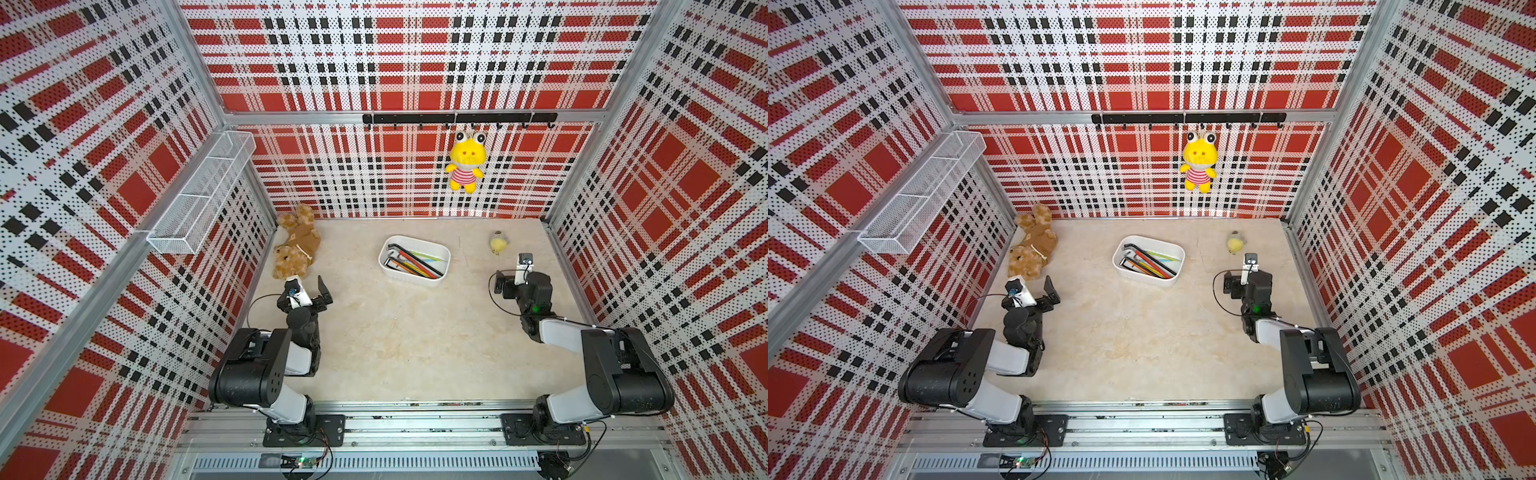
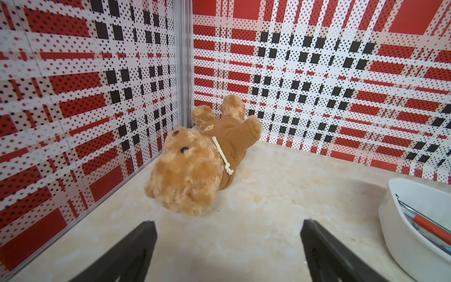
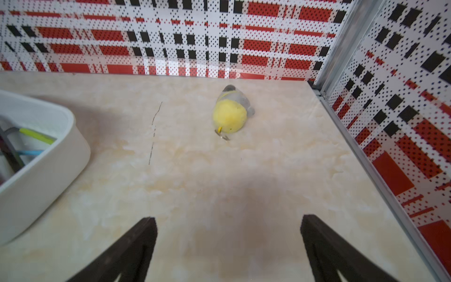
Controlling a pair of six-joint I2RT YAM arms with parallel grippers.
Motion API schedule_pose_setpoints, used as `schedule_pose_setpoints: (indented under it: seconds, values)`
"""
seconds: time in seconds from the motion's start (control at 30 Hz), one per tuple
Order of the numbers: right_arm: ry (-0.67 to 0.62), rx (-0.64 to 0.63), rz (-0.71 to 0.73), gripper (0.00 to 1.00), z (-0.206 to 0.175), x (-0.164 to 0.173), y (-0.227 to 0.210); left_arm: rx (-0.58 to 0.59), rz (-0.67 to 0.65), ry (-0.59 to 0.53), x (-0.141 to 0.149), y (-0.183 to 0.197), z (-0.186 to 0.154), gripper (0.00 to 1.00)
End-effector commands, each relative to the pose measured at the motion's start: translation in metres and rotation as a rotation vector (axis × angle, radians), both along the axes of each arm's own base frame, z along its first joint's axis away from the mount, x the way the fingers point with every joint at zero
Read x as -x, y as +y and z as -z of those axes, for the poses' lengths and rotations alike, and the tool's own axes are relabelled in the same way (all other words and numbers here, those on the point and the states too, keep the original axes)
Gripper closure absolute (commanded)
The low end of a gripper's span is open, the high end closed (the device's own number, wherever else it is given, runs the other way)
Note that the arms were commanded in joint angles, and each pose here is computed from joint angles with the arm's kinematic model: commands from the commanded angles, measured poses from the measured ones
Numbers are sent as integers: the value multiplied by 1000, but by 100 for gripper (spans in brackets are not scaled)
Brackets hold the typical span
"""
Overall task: Put the hex key on the desktop into the storage box
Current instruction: Reset both arms
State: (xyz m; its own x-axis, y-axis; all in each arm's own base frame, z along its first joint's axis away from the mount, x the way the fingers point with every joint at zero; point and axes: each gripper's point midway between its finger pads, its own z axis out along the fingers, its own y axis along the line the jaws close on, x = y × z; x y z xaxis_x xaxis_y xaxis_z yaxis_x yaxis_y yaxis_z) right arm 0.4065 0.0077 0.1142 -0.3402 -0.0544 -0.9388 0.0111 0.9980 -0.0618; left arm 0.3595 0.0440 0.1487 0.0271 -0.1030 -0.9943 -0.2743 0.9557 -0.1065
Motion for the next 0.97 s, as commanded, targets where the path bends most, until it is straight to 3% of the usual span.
schedule_pose_setpoints:
  seconds: [0.0,0.1,0.13,0.93]
  values:
    - [-126,-12,-27,0,-12,4,1,-2,-23,-22,-5,3,-7,1]
    - [-157,-40,-39,0,-1,18,-3,-2,-22,-21,-5,3,-7,1]
    - [-192,-40,-40,0,-14,13,-2,-2,-24,-21,-5,3,-7,1]
    - [-166,-42,-18,0,-9,13,-6,-29,-42,3,-8,-2,-5,1]
